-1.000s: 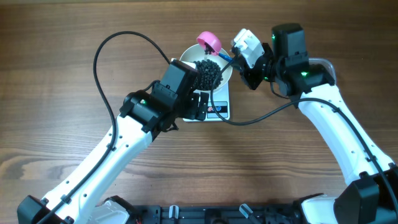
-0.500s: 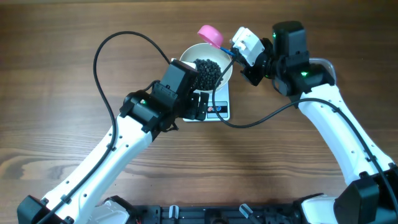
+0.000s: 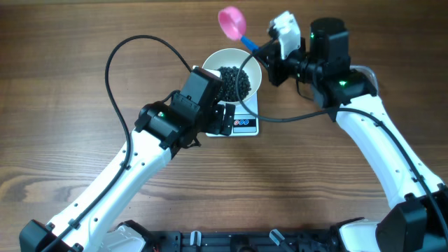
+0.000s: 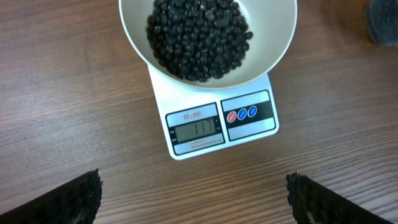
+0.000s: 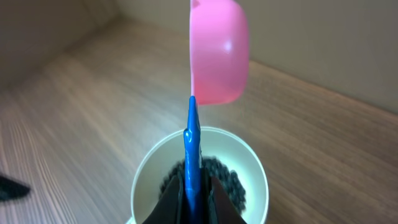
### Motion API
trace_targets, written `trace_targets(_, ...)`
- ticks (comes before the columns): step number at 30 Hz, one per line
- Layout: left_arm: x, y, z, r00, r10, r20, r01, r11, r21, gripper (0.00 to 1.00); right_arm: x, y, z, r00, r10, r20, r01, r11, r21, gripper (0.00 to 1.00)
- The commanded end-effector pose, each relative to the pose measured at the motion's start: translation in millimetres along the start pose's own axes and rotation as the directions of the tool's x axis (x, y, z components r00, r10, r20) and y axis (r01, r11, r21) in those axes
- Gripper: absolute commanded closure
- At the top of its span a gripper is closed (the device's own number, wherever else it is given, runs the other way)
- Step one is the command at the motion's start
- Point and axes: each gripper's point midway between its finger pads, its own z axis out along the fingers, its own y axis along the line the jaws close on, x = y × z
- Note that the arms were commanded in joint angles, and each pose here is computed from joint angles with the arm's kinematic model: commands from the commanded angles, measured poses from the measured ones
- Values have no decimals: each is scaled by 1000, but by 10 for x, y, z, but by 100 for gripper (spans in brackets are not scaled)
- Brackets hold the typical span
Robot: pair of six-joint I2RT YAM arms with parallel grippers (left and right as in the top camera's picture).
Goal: Scoop item into bowl and weigh 150g on scale
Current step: 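Move the empty scoop back to the bean tub with the right gripper, then dip the scoop into the black beans with the right gripper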
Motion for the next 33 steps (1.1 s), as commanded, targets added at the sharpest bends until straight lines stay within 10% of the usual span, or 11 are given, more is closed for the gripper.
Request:
trace_targets(1, 15, -22, -32, 1000, -6, 4, 6, 1000, 13, 0, -238, -112, -188, 990, 116, 85, -117, 993, 4, 96)
trace_targets(11, 15, -22, -32, 1000, -6, 4, 6, 1000, 13, 0, -165, -1271, -1160, 957, 225, 183, -271, 920, 283, 96)
trace_targets(17, 14, -22, -32, 1000, -6, 5, 6, 1000, 13, 0, 720, -1906, -1811, 953, 300, -39, -223, 786, 577, 96)
trace_targets(33, 14, -22, -32, 1000, -6, 5, 6, 1000, 13, 0, 1691, -1953, -2017, 802, 402, -442, -10, 749, 662, 96)
